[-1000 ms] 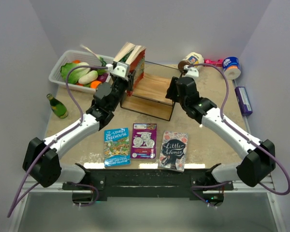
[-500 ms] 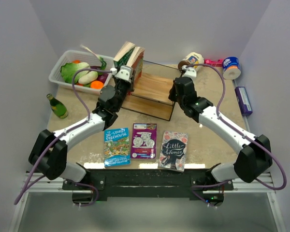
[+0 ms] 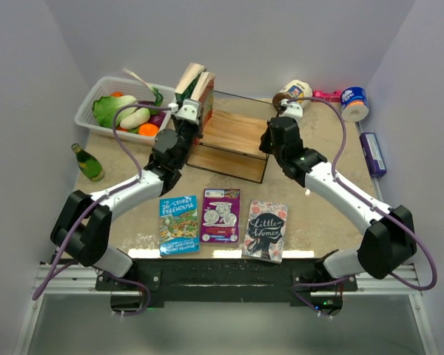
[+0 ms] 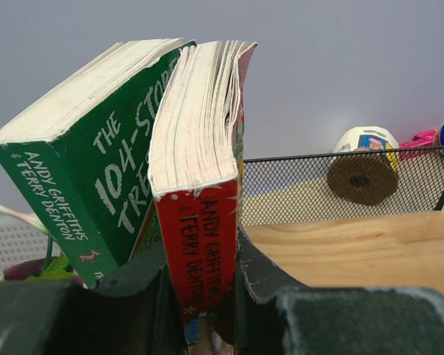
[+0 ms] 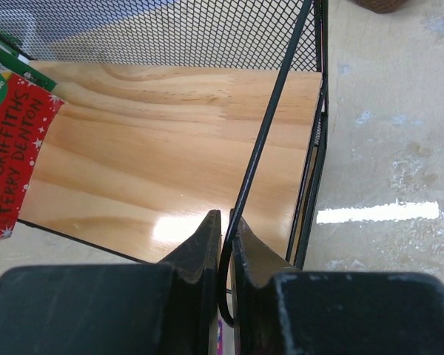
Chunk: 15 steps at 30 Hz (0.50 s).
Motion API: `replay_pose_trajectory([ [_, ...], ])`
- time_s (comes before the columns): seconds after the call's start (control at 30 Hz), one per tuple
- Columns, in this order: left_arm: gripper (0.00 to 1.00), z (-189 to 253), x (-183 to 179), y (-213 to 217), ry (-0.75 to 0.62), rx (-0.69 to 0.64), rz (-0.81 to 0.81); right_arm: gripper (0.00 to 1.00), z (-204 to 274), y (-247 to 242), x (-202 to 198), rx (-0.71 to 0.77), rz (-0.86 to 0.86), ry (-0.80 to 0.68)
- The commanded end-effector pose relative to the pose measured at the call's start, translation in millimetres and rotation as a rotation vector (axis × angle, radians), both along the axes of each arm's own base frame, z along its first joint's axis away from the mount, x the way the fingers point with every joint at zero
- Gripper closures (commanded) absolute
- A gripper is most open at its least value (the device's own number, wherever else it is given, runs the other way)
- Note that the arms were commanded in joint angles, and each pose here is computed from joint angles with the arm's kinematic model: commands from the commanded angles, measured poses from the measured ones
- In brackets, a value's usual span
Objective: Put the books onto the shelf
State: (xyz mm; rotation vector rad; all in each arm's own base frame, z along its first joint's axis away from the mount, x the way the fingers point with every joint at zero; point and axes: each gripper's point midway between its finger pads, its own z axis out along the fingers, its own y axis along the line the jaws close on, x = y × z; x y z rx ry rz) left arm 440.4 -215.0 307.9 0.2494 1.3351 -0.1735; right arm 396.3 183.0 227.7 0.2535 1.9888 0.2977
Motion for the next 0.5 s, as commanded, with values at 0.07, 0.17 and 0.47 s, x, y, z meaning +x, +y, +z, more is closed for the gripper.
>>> replay_pose_trajectory([
  [0.07,1.0,27.8,11.7,18.2,-0.089,-0.075,0.063,1.0,-12.8,7.3,0.7,-0.013,0.045,0.013],
  [0.17,1.0,26.5,16.5,17.1,-0.087,-0.076,0.066,1.0,-15.4,7.7,0.5,-0.011,0.049,0.017],
  [0.47,0.98,21.2,30.5,20.5,-0.06,-0.095,0.096,1.0,-16.5,10.8,0.0,-0.002,0.063,0.019],
])
